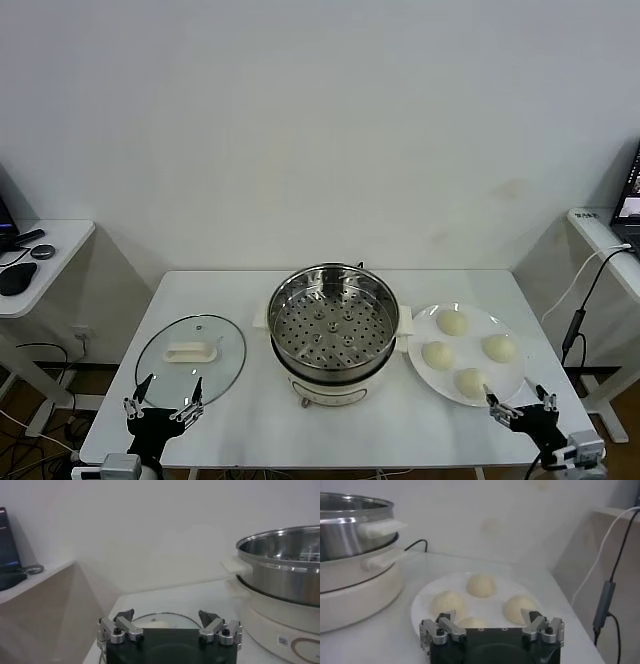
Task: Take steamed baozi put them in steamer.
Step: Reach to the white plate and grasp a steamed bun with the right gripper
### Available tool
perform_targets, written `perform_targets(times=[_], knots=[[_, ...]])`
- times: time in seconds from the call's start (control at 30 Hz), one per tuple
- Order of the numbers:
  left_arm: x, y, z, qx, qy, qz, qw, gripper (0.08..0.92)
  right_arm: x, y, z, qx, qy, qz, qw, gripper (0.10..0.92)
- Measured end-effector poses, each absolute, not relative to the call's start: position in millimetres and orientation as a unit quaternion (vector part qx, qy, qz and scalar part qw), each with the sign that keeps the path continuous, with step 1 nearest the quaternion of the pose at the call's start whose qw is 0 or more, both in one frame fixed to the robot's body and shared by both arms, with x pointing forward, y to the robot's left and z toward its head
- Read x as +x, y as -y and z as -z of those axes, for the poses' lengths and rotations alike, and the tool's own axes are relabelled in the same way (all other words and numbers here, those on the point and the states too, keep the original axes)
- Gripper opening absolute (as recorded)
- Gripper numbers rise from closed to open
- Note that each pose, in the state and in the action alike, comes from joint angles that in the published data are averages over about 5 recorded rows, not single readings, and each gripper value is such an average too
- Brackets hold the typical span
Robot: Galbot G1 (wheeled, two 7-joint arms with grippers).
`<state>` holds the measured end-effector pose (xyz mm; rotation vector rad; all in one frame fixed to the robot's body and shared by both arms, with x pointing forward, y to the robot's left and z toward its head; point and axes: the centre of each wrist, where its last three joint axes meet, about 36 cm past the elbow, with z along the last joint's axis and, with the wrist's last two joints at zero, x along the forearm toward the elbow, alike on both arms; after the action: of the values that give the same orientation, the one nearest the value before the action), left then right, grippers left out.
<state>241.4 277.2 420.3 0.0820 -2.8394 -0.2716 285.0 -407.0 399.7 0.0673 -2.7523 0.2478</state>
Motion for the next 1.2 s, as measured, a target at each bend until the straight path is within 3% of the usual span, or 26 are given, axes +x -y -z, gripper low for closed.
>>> perform_targets(times=[0.4, 0.77, 0.97, 1.2], knots=[[238, -273, -424, 0.039, 0.985, 0.096, 0.141, 0.823, 388, 463, -461, 0.108, 0.935, -0.296, 0.165, 0.823], [237, -273, -423, 0.055, 0.985, 0.092, 0.137, 0.823, 520, 479, -540, 0.285, 0.794, -0.485, 0.231, 0.823], [234, -276, -428, 0.060, 0.984, 0.095, 0.135, 0.823, 573, 460, -548, 0.359, 0.701, -0.547, 0.284, 0.823], [231, -275, -429, 0.062, 0.984, 0.095, 0.138, 0.823, 608, 449, -527, 0.417, 0.620, -0.575, 0.334, 0.823]])
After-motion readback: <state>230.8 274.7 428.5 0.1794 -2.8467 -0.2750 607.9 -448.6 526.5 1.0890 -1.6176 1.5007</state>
